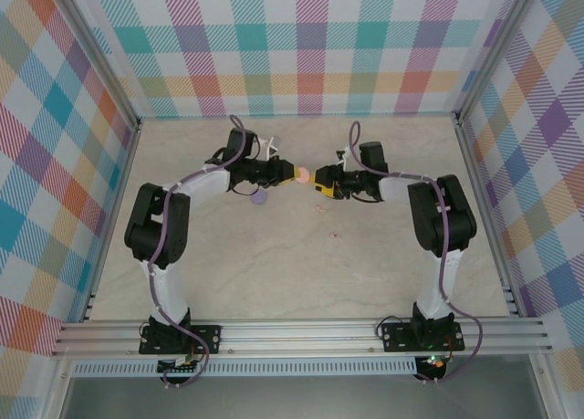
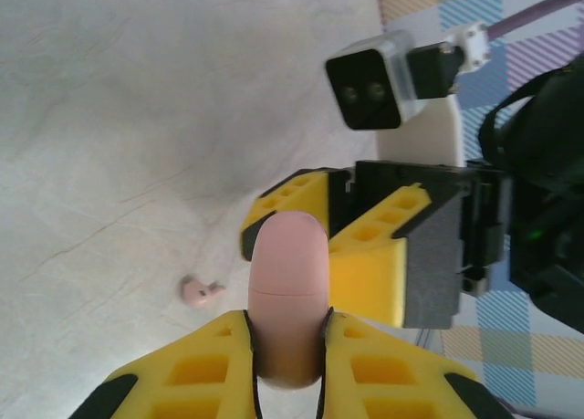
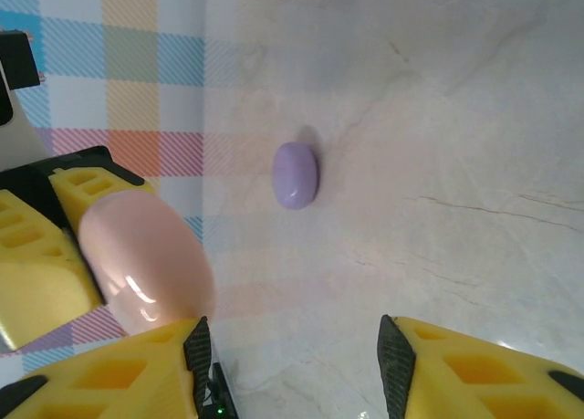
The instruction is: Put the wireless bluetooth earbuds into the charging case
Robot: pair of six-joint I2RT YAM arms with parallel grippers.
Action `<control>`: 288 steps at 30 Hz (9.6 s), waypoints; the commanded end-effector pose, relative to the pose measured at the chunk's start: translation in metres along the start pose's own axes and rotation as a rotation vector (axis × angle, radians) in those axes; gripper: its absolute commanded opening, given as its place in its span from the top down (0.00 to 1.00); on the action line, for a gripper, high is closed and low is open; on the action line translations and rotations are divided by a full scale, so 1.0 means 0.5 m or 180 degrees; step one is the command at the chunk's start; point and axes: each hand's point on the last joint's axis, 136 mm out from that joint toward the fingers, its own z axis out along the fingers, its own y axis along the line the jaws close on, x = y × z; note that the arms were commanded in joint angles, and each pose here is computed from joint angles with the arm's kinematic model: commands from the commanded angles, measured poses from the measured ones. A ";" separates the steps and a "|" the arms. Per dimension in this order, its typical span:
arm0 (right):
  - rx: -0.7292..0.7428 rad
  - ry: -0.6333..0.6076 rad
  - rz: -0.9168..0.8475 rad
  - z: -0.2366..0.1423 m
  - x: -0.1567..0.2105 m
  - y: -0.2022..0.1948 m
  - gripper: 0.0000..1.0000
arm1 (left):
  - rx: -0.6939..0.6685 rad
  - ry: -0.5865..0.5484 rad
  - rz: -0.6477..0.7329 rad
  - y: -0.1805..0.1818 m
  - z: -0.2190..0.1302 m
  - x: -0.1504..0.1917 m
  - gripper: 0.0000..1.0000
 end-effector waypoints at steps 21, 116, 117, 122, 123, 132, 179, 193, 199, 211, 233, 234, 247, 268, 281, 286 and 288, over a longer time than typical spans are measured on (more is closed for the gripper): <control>-0.0575 -0.0094 -0.0698 -0.054 -0.004 0.164 0.47 | 0.0281 -0.0068 0.0295 -0.078 -0.031 -0.007 0.82; 0.0451 -0.0295 -0.2477 -0.231 0.189 0.453 0.34 | 0.0974 -0.1148 0.3183 -0.440 -0.220 0.138 0.96; 0.0472 -0.0318 -0.2465 -0.231 0.185 0.453 0.34 | 0.0976 -0.1146 0.3187 -0.440 -0.220 0.140 0.95; 0.0511 -0.0422 -0.2462 -0.235 0.173 0.460 0.35 | 0.1030 -0.1086 0.3213 -0.440 -0.220 0.156 0.96; 0.0512 -0.0437 -0.2464 -0.236 0.172 0.461 0.35 | 0.1036 -0.1078 0.3229 -0.441 -0.220 0.158 0.96; 0.0550 -0.0591 -0.2441 -0.246 0.157 0.474 0.35 | 0.1087 -0.0920 0.3291 -0.440 -0.211 0.182 0.96; 0.1826 -0.0464 -0.1162 -0.221 0.140 0.153 0.39 | 0.1043 -0.0962 0.2926 -0.429 -0.248 0.166 0.97; 0.0157 -0.0824 -0.1522 -0.280 0.140 0.396 0.40 | 0.0878 -0.1042 0.2864 -0.405 -0.246 0.153 0.96; -0.0238 -0.0682 -0.1471 -0.268 0.143 0.439 0.40 | 0.0983 -0.1003 0.2891 -0.413 -0.247 0.161 0.96; -0.0564 -0.0412 -0.1556 -0.231 0.162 0.497 0.43 | 0.0993 -0.0976 0.2929 -0.408 -0.239 0.162 0.96; -0.0609 -0.0122 -0.1583 -0.181 0.183 0.518 0.72 | 0.1004 -0.0905 0.2926 -0.407 -0.223 0.162 0.87; -0.0608 -0.0119 -0.1586 -0.180 0.183 0.519 0.73 | 0.1004 -0.0905 0.2925 -0.407 -0.223 0.161 0.87; -0.0565 -0.0036 -0.1592 -0.165 0.190 0.512 0.75 | 0.1025 -0.0850 0.2897 -0.413 -0.217 0.163 0.80; -0.0526 0.0094 -0.1625 -0.147 0.202 0.508 0.76 | 0.1037 -0.0791 0.2862 -0.412 -0.211 0.164 0.73; -0.0366 0.0033 -0.1688 -0.152 0.205 0.499 0.71 | 0.1029 -0.0759 0.2840 -0.409 -0.208 0.166 0.88; -0.0071 -0.0220 -0.1772 -0.176 0.192 0.491 0.55 | 0.0962 -0.0734 0.2828 -0.392 -0.200 0.168 0.91; 0.0014 -0.0300 -0.1804 -0.186 0.189 0.490 0.52 | 0.0959 -0.0726 0.2818 -0.388 -0.197 0.169 0.91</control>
